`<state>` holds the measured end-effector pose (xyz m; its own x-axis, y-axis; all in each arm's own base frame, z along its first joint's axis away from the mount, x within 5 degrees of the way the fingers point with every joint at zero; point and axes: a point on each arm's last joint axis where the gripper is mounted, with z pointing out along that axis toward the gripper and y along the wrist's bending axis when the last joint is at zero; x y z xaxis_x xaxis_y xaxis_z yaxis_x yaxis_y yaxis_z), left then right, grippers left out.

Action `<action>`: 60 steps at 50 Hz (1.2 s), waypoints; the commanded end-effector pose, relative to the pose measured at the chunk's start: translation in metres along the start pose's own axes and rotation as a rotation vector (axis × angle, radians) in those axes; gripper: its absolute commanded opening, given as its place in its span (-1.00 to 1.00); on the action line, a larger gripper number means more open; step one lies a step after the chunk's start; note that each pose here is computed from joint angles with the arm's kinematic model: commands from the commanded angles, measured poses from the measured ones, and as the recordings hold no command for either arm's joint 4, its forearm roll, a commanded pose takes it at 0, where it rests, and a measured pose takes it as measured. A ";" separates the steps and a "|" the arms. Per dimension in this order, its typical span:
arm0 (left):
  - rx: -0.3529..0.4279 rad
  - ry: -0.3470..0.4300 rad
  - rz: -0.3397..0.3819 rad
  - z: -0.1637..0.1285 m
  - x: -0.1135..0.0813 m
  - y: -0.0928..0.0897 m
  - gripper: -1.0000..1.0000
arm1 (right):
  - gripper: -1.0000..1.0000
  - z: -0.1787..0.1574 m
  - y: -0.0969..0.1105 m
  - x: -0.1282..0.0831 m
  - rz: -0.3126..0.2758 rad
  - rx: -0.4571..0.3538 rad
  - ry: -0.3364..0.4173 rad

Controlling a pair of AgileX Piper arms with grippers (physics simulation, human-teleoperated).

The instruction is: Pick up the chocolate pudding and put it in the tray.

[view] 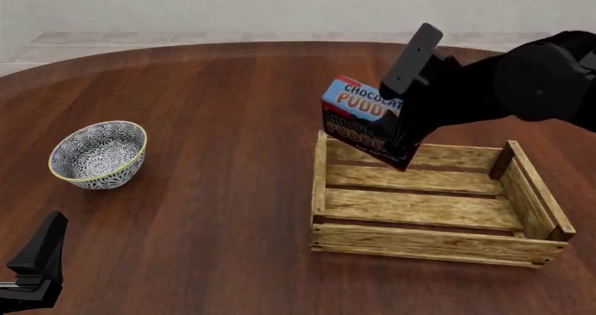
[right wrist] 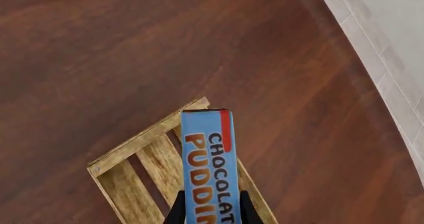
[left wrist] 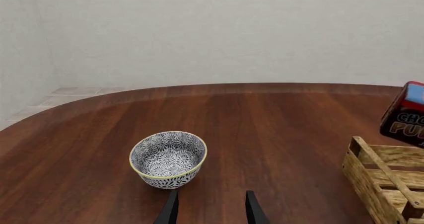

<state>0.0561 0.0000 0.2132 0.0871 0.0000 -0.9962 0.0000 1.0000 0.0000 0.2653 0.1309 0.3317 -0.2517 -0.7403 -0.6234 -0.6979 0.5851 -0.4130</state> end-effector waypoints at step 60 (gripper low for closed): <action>0.000 0.000 0.000 0.000 0.000 0.000 1.00 | -1.00 0.014 0.005 0.039 0.130 0.024 0.048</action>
<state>0.0561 0.0000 0.2132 0.0871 0.0000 -0.9962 0.0000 1.0000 0.0000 0.2606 0.1087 0.2975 -0.3571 -0.6913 -0.6282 -0.6513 0.6663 -0.3631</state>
